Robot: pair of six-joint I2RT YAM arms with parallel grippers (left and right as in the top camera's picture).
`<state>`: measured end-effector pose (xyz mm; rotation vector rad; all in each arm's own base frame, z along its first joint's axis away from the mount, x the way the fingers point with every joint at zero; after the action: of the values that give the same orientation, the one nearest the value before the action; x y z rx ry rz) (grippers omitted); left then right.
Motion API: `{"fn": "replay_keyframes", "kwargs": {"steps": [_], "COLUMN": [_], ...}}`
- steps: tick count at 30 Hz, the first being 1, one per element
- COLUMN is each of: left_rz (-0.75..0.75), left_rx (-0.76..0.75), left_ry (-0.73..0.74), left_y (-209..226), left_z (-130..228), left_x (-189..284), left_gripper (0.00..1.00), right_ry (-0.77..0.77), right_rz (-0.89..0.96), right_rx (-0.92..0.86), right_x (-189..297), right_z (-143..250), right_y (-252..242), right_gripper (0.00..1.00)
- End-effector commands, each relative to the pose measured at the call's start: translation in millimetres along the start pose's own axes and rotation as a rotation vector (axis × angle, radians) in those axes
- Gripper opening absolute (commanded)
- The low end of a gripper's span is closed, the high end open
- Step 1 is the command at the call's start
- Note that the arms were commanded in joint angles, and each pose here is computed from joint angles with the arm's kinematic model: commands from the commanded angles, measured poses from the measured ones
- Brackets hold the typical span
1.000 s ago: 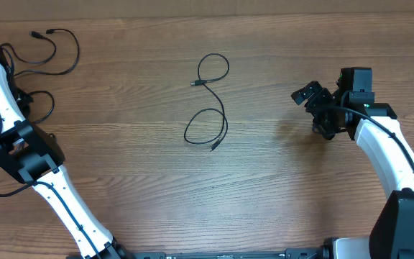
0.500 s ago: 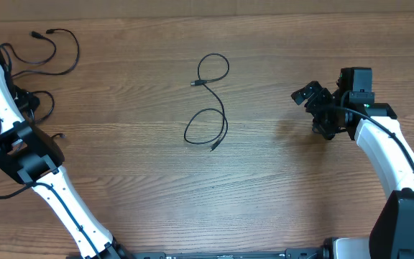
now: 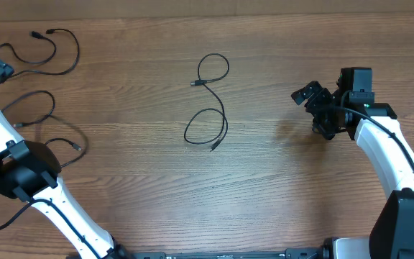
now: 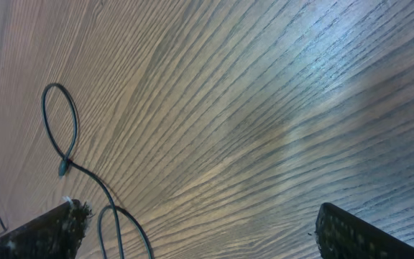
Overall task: Untangle cables
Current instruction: 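Lower the held cable onto the table at the left with the left gripper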
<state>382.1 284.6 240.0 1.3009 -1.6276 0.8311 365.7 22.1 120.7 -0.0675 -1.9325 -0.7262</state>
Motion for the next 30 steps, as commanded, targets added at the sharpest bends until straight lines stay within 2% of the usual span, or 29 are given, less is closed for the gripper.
{"fn": "replay_keyframes", "kwargs": {"steps": [1, 7, 9, 10, 14, 19, 22, 23, 28, 30], "left_rz": [0.026, 0.090, 0.150, 0.223, 0.357, 0.311, 0.325, 0.327, 0.256, 0.176], "left_rx": [0.032, -0.035, -0.053, -0.105, -0.256, -0.387, -0.528, -0.525, -0.309, -0.227], "left_ry": [0.029, 0.106, 0.176, 0.268, 0.434, 0.561, 0.529, 0.521, 0.555, 0.543], "left_y": [-0.2, -11.2, -20.1, -29.6, -49.7, -60.5, -77.2, -81.2, -85.8, -77.7], "left_z": [1.3, 13.5, 24.4, 40.1, 77.1, 127.9, 146.7, 148.7, 157.1, 155.3], "left_x": [-0.2, -5.1, -6.6, -6.2, -3.0, -16.1, -29.0, -31.4, -33.1, -35.6], "left_gripper": [1.00, 1.00, 0.99, 0.98, 1.00, 1.00, 1.00, 1.00, 1.00, 1.00], "right_ry": [-0.028, -0.027, -0.027, -0.027, -0.028, -0.027, -0.027, -0.027, -0.027, -0.027], "right_rz": [-0.003, -0.003, -0.003, -0.003, -0.003, -0.003, -0.003, -0.003, -0.003, -0.003], "right_rx": [0.010, 0.010, 0.010, 0.010, 0.010, 0.010, 0.010, 0.010, 0.010, 0.010], "right_x": [3.7, 3.7, 3.7, 3.7, 3.7, 3.7, 3.7, 3.7, 3.7, 3.7], "right_z": [-8.7, -8.6, -8.6, -8.6, -8.7, -8.6, -8.6, -8.6, -8.6, -8.6], "right_y": [4.0, 4.0, 4.0, 3.9, 4.0, 4.0, 4.0, 3.9, 4.0, 4.0], "right_gripper": [1.00, 1.00, 1.00, 1.00, 1.00, 1.00, 1.00, 1.00, 1.00, 1.00]}}
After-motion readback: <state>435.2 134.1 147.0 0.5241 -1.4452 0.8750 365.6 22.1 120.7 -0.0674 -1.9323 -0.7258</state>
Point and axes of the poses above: each gripper's point midway between its finger pads, its own x axis back along the fingers, its own y axis along the line the jaws close on, z = x × y, the point moved 3 cm from there along x, back along the fingers, and after that the axes turned 15 degrees about x, right-handed, at the moved point
